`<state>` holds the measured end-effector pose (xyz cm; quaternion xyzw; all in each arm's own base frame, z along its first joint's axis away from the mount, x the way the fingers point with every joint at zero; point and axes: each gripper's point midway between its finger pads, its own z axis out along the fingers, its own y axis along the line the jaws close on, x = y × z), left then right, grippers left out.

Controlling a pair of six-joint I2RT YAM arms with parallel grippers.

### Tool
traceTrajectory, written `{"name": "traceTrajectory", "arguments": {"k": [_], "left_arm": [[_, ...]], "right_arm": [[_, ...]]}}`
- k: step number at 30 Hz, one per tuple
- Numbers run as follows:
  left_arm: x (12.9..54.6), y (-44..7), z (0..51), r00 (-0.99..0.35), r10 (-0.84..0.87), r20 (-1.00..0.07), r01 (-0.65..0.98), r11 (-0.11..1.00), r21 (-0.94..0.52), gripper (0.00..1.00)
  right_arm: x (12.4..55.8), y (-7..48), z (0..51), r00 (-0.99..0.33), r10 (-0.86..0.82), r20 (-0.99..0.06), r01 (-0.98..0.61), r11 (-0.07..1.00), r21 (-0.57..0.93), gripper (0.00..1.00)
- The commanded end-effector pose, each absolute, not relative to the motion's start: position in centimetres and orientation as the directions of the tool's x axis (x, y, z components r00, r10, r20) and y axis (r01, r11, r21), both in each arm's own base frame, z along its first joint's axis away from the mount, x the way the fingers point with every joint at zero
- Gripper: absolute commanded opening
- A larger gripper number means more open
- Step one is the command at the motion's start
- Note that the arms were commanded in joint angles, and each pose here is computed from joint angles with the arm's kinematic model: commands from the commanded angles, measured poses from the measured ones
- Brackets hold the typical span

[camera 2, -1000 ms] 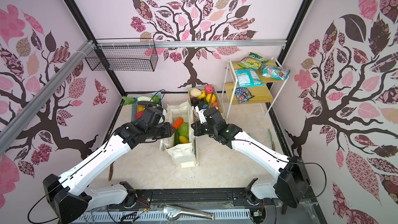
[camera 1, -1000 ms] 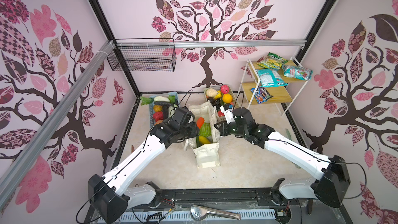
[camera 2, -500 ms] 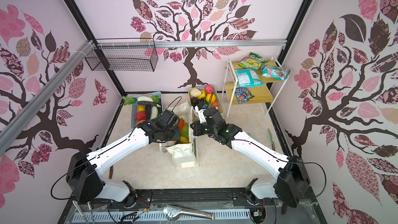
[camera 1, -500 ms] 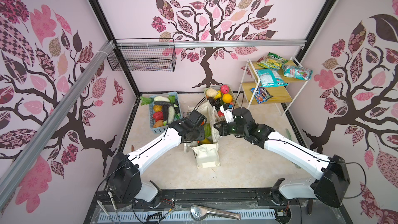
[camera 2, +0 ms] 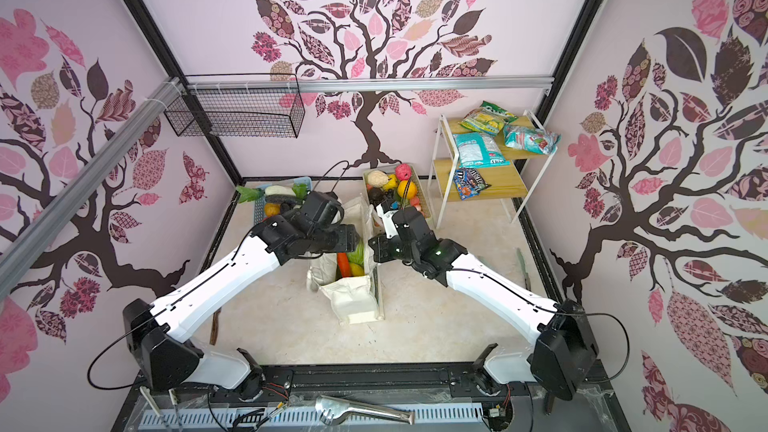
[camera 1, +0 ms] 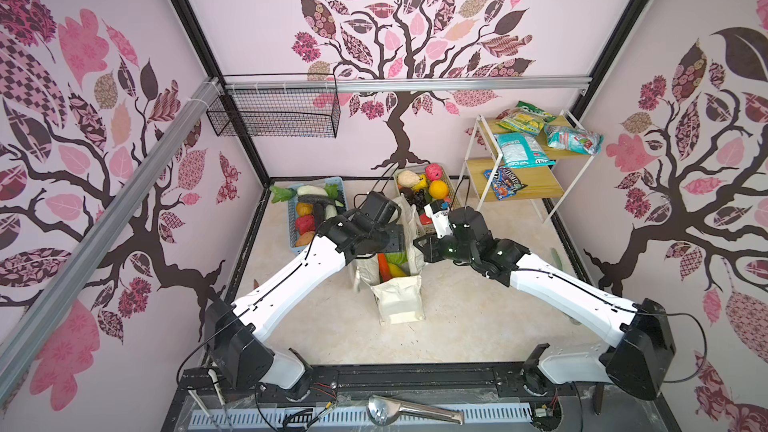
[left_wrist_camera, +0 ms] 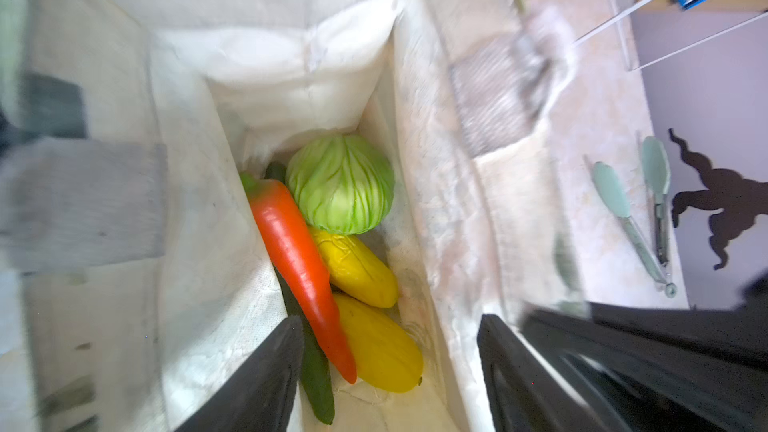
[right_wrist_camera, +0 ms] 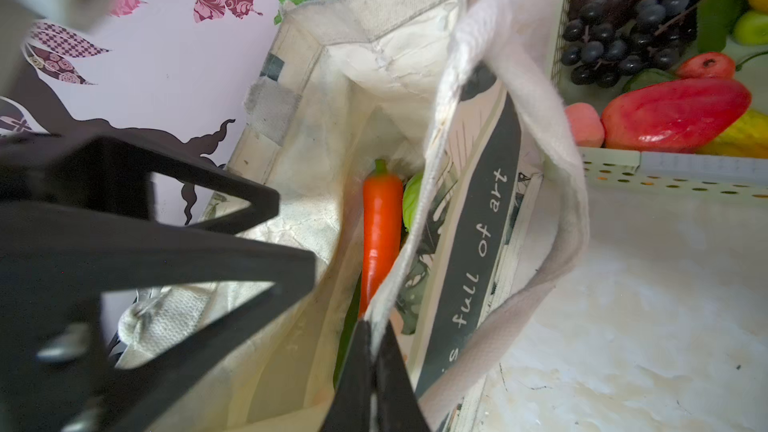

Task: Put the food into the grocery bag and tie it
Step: 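Open left gripper to release the chili pepper into the bag, then grasp the bag rim with left gripper while right gripper releases rim and withdraws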

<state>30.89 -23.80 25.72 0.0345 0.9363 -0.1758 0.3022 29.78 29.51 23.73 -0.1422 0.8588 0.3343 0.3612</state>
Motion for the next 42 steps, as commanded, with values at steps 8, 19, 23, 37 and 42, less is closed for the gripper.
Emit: {"name": "traceTrajectory", "arguments": {"k": [8, 19, 23, 37, 42], "left_arm": [[31.4, -16.0, 27.9, -0.766, -0.078, -0.638, 0.057, 0.980, -0.188, 0.73], [30.8, -14.5, 21.1, -0.823, -0.070, -0.564, -0.013, 0.994, -0.104, 0.61], [30.8, -15.1, 19.9, -0.838, -0.095, -0.537, -0.018, 0.989, -0.148, 0.54], [31.8, -15.8, 22.9, -0.786, -0.183, -0.591, -0.029, 0.965, -0.260, 0.10], [32.5, -15.6, 24.0, -0.769, -0.191, -0.611, -0.035, 0.966, -0.257, 0.03]], "right_arm": [[30.5, 29.3, 23.4, -0.688, -0.010, -0.726, -0.480, 0.757, 0.444, 0.00], [30.6, 29.6, 23.0, -0.696, -0.010, -0.718, -0.481, 0.749, 0.456, 0.00], [30.6, 29.8, 23.1, -0.696, -0.002, -0.718, -0.480, 0.744, 0.464, 0.00], [32.5, 31.8, 24.3, -0.685, 0.012, -0.728, -0.499, 0.720, 0.481, 0.00], [33.8, 32.3, 25.1, -0.662, 0.030, -0.748, -0.495, 0.732, 0.468, 0.00]]}}
